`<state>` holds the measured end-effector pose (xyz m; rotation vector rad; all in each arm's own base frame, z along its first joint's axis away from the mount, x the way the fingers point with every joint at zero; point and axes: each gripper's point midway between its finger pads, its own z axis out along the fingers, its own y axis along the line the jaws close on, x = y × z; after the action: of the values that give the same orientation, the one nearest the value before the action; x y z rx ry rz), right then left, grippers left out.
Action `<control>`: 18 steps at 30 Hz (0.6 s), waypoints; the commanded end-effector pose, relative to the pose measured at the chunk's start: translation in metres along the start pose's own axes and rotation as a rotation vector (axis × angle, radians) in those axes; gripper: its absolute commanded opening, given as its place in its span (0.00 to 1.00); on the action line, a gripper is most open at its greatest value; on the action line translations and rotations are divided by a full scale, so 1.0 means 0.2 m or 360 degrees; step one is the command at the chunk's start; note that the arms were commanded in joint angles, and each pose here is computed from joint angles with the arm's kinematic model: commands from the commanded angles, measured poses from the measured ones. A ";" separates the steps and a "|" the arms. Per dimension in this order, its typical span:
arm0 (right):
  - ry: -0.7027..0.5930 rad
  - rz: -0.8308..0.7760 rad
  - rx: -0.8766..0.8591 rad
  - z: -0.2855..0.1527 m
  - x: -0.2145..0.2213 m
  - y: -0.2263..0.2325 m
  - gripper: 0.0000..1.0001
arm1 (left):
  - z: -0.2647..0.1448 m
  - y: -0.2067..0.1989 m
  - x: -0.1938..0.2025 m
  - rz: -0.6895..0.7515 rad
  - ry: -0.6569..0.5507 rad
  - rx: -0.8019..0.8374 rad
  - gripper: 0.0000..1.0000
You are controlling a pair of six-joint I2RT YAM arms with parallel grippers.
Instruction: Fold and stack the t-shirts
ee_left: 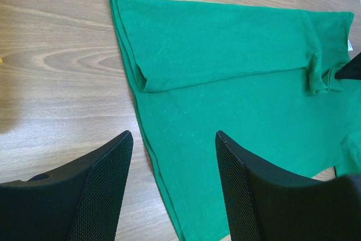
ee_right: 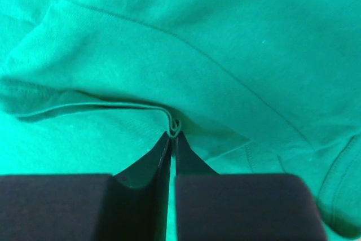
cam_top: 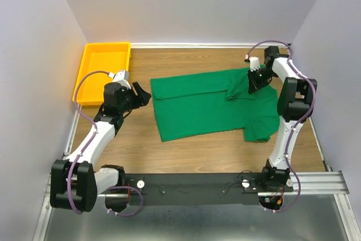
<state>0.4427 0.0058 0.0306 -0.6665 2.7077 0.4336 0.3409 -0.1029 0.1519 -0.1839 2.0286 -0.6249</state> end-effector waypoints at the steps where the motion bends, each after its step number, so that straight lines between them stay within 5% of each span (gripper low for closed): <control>1: -0.0073 -0.0046 0.0001 -0.10 -0.02 0.04 0.11 | 0.01 -0.01 -0.01 -0.0008 0.0000 0.0041 0.68; 8: -0.0159 -0.0197 -0.0059 -0.26 0.03 0.21 0.06 | 0.01 -0.02 -0.01 -0.0005 -0.0006 0.0050 0.68; 13: -0.0036 -0.0381 -0.0338 -0.25 0.31 0.44 0.07 | 0.02 -0.02 -0.01 -0.0004 0.0002 0.0062 0.68; 18: 0.0147 -0.0562 -0.0401 -0.24 0.57 0.49 0.35 | 0.03 -0.03 -0.02 -0.0001 0.0000 0.0069 0.68</control>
<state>0.3266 0.0295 0.0605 -1.0478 2.5689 0.6033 0.3415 -0.1062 0.1467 -0.1782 2.0444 -0.6439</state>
